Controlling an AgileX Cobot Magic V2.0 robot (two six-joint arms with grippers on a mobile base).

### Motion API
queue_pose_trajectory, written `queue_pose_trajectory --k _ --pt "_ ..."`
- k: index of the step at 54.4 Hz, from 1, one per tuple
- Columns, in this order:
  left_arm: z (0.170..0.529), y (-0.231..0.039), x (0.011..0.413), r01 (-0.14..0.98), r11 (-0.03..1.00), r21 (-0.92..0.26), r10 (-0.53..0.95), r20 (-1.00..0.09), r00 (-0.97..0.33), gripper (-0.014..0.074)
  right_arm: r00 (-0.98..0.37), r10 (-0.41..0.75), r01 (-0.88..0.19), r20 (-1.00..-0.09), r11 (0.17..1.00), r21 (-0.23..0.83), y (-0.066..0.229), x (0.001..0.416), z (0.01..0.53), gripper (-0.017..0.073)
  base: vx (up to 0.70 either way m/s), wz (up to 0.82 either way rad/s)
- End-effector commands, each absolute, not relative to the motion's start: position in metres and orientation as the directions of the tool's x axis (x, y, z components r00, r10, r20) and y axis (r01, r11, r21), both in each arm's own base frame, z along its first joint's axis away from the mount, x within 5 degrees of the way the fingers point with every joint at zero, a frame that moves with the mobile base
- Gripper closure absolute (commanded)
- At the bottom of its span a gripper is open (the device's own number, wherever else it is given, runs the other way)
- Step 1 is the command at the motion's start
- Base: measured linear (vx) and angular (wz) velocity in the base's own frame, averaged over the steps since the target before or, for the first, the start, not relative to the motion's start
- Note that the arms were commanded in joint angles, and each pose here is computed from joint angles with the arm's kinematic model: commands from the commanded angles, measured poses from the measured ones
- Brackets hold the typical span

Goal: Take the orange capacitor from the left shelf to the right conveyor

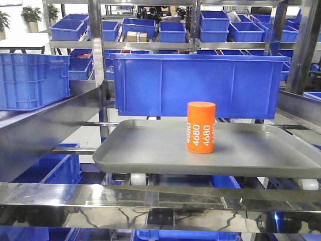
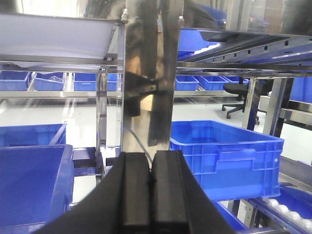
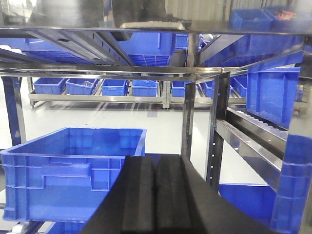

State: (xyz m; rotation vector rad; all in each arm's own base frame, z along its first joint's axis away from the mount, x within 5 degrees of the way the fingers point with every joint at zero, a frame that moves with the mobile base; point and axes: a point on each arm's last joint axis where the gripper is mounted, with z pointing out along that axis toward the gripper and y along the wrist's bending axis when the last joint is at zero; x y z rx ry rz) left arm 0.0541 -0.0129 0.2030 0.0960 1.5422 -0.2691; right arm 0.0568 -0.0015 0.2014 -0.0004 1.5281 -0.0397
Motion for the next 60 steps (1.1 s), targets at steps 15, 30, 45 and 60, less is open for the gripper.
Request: queue_pose_trajectory --k 15,30,45,60 --pt "0.221 -0.012 0.051 0.248 0.962 -0.116 -0.148 -0.982 0.114 0.0600 0.116 -0.040 0.027 -0.992 0.999 -0.037 -0.001 0.056 0.205 0.0570 0.00 0.00" --pt "0.221 -0.012 0.051 0.248 0.962 -0.116 -0.148 -0.982 0.114 0.0600 0.199 -0.025 0.019 -0.980 1.000 -0.022 0.000 0.055 0.213 0.0570 0.00 0.00" --pt "0.221 -0.012 0.051 0.248 0.962 -0.116 -0.148 -0.982 0.114 0.0600 0.366 -0.023 0.027 -0.930 1.000 -0.014 0.000 0.037 0.286 0.0570 0.00 0.00" --pt "0.221 -0.012 0.051 0.248 0.962 -0.116 -0.148 -0.982 0.114 0.0600 0.378 -0.098 0.064 -0.921 0.995 -0.079 -0.002 0.054 0.413 0.0570 0.00 0.00"
